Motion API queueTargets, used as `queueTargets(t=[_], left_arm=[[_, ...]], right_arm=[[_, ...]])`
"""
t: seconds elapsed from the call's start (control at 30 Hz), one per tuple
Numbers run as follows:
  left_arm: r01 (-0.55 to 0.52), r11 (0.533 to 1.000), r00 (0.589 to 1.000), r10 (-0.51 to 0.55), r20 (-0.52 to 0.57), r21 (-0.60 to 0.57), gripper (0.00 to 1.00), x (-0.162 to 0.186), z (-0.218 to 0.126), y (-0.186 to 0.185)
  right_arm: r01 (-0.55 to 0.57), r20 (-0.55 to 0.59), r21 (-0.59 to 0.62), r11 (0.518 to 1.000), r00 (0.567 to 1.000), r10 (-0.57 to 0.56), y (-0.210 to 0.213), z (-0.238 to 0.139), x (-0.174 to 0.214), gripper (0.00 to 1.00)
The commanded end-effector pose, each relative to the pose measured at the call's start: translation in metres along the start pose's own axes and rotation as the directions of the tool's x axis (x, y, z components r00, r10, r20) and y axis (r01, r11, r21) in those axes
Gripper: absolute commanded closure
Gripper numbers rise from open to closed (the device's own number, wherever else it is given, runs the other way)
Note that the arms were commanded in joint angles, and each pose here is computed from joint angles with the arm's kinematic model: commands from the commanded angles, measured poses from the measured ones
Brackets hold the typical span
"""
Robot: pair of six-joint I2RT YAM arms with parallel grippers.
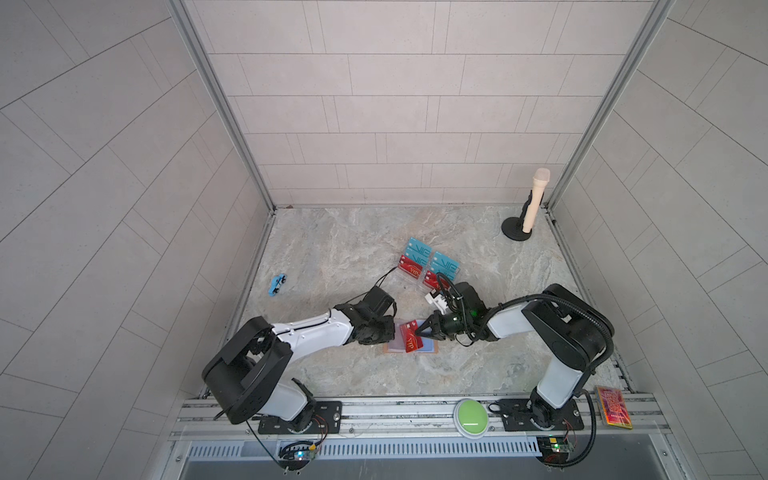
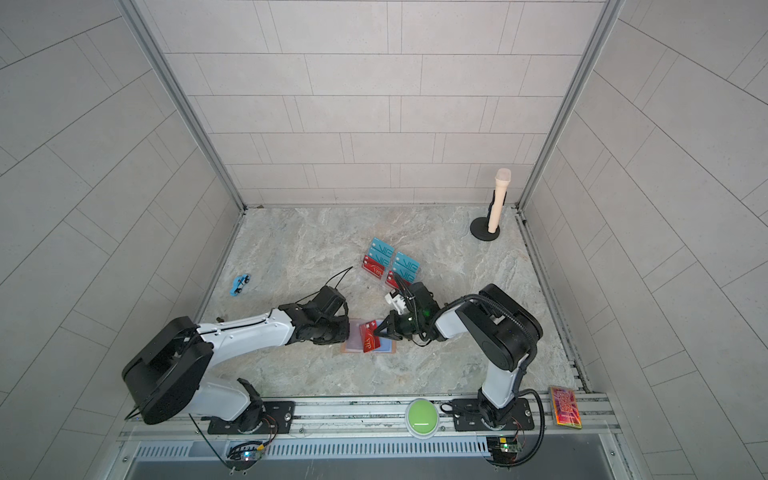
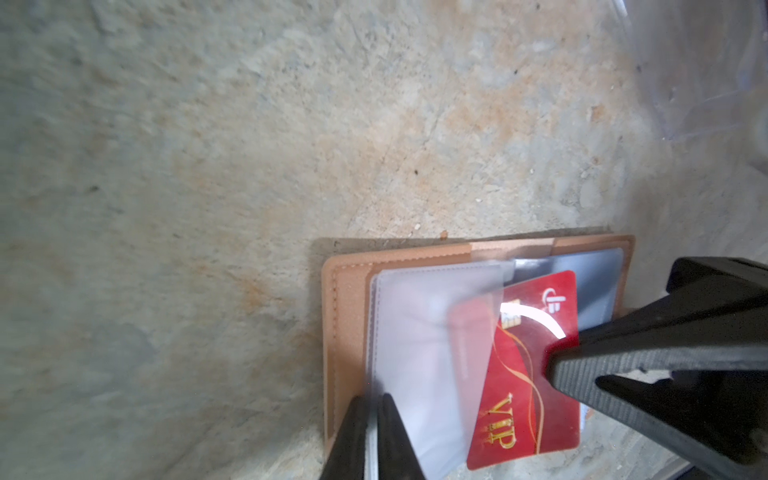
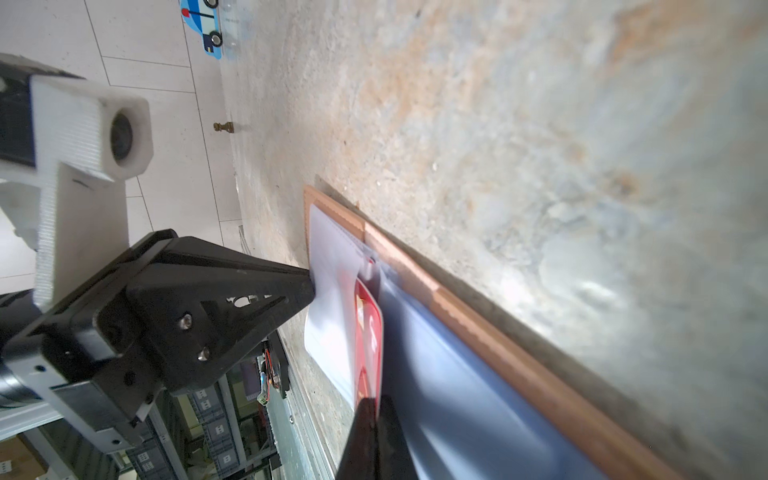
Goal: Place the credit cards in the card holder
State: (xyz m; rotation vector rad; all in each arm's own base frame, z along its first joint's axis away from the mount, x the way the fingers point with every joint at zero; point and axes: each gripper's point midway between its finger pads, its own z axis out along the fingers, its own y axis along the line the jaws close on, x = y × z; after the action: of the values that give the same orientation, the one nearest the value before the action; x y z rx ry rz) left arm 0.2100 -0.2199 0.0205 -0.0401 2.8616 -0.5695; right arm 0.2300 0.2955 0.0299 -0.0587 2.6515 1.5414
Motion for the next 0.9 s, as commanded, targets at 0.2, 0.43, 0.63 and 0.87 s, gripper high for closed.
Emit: queueTargets(t=[0.2,0.43,0.63,0.87], left_arm=[[-0.017,0.999,1.000,0.016,-0.020,-0.034,0.89,0.0078,-0.0029,0.0086],[-0.018,0.999,1.000,0.017,-0.021,-0.035,0.89,0.0077,-0.0037,0.0084],[-0.016,0.999,1.000,0.015,-0.022,-0.037,0.89,0.0081,-0.0041,0.0090],[-0.016,0.999,1.000,0.016,-0.021,-0.036,0.89,0.0084,-0.0051,0.0091]], right_arm=[[-0.038,0.072,0.044,0.998,0.997,0.035,-0.0137,-0.0015,-0.0029,1.00],[-0.034,0.083,0.035,0.999,0.996,0.031,-0.0114,-0.0033,-0.0029,1.00],[-0.040,0.116,0.012,0.999,0.993,0.038,-0.0089,-0.0059,-0.0047,1.00],[-0.040,0.134,0.000,0.999,0.990,0.040,-0.0077,-0.0056,-0.0054,1.00]])
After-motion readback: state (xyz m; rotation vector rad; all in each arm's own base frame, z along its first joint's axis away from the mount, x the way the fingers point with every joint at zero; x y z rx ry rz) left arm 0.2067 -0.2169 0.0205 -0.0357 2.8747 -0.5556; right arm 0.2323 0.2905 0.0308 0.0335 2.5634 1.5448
